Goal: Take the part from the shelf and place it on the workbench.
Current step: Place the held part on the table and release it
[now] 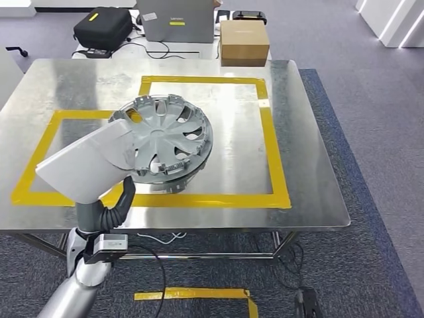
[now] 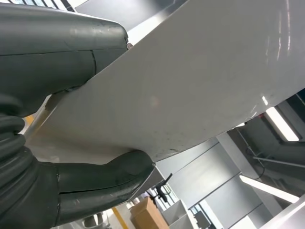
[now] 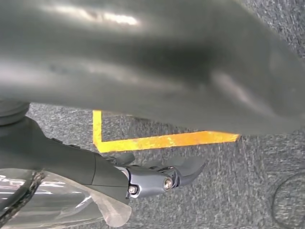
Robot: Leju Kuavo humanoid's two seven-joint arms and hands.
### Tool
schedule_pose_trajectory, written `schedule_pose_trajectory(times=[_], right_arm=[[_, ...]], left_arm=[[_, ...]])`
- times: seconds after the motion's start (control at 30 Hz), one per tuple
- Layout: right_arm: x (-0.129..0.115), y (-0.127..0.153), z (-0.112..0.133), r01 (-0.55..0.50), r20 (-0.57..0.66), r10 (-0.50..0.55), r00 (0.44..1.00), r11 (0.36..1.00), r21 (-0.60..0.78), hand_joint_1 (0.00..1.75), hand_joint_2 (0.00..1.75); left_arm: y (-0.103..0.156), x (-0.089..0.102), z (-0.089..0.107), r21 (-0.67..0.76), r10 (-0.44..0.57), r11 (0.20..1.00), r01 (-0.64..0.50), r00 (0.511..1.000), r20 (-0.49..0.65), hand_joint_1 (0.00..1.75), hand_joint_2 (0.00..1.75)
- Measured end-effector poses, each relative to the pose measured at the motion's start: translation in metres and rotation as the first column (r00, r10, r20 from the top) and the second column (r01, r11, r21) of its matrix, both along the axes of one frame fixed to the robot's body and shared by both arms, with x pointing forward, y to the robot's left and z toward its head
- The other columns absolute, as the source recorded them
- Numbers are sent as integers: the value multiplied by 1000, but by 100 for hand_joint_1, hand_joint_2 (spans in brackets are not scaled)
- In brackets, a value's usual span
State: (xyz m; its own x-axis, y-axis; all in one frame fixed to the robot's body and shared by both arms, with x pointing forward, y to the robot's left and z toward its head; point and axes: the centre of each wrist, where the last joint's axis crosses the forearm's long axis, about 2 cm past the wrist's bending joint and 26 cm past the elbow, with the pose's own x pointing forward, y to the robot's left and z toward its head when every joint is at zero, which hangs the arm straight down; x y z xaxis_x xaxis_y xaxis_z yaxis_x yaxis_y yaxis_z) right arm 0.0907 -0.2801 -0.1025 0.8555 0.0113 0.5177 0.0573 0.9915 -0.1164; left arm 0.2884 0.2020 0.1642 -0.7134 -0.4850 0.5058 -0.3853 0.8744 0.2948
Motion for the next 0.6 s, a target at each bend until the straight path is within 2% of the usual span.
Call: schedule_pose_trajectory(times=[0.6], right_arm=[[-1, -1, 0, 3, -1, -3, 1000, 1000, 5, 0, 0]], left_arm=[[1, -1, -3, 11, -1, 1000, 1, 1000, -5, 175, 175]])
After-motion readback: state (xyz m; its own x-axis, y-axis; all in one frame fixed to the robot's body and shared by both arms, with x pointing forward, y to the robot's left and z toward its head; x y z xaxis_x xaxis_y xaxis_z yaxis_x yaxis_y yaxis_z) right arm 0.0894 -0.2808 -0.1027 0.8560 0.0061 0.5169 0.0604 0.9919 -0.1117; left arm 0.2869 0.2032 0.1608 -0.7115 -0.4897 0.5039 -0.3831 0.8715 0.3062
